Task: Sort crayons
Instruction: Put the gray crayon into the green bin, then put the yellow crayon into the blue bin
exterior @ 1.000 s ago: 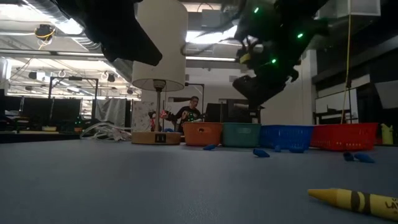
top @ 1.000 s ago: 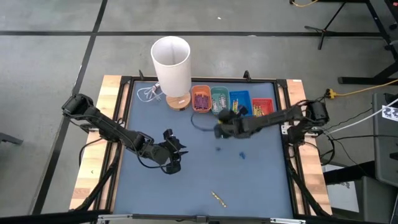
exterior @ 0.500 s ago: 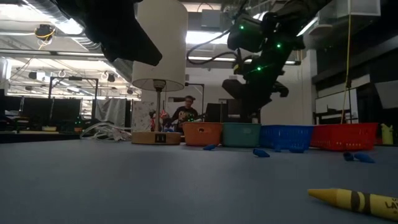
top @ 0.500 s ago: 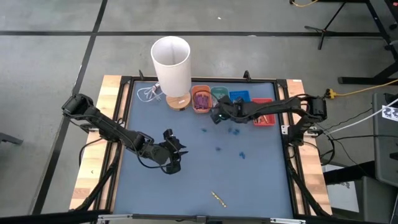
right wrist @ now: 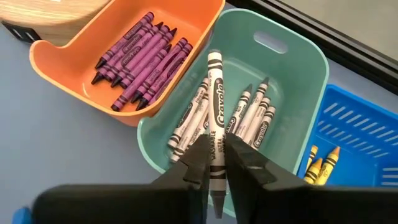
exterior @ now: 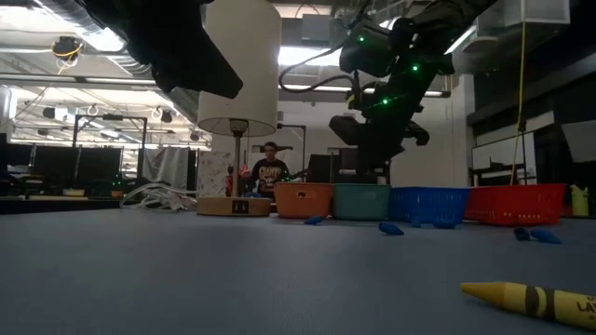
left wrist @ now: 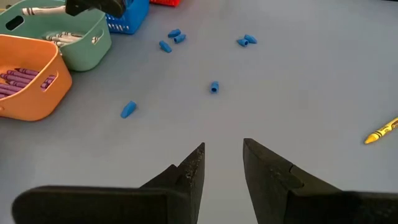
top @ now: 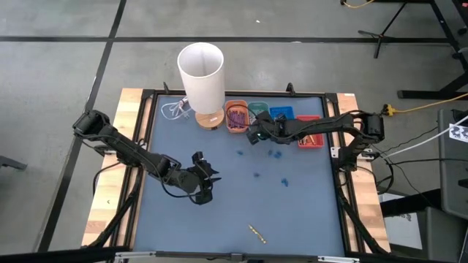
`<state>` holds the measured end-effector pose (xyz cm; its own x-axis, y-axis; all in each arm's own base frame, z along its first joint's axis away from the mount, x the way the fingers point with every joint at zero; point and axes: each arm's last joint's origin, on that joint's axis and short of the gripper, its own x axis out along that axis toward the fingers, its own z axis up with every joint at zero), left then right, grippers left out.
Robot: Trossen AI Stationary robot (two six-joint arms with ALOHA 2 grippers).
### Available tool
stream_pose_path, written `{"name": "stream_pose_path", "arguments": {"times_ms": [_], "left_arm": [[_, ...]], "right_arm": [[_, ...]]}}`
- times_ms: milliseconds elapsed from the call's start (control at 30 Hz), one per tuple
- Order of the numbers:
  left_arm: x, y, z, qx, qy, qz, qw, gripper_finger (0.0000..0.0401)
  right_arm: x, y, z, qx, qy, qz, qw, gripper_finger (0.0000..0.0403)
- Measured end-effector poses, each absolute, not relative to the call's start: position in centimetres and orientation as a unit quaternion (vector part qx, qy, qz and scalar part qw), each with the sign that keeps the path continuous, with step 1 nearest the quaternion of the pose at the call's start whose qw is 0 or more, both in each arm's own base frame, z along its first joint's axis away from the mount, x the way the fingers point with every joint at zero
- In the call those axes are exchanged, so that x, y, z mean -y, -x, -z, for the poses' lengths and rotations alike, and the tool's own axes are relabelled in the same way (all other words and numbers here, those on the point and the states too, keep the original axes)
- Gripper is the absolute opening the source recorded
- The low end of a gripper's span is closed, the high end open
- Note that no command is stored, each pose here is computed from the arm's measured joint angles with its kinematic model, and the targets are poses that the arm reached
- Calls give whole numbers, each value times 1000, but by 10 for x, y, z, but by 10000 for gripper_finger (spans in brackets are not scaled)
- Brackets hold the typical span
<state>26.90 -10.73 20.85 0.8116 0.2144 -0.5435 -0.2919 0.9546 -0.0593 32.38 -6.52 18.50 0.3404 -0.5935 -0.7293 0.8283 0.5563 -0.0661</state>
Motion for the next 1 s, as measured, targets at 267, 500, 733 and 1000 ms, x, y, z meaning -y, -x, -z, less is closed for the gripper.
{"name": "stream_pose_path", "arguments": {"times_ms": [267, 500, 733, 1000], "left_arm": [[107, -269, -208, -277, 70, -133, 949, 94], [107, -269, -208, -277, 70, -133, 949, 94], [107, -269, -209, -276, 70, -133, 949, 94], [107, -269, -209, -276, 70, -133, 949, 94]], "right_arm": [[65, -324, -185, -366, -160, 443, 803, 113], [64, -324, -185, -369, -168, 435, 804, 127], [50, -331, -185, -401, -170, 338, 834, 121], [-6, -340, -189, -381, -135, 264, 876, 120]]}}
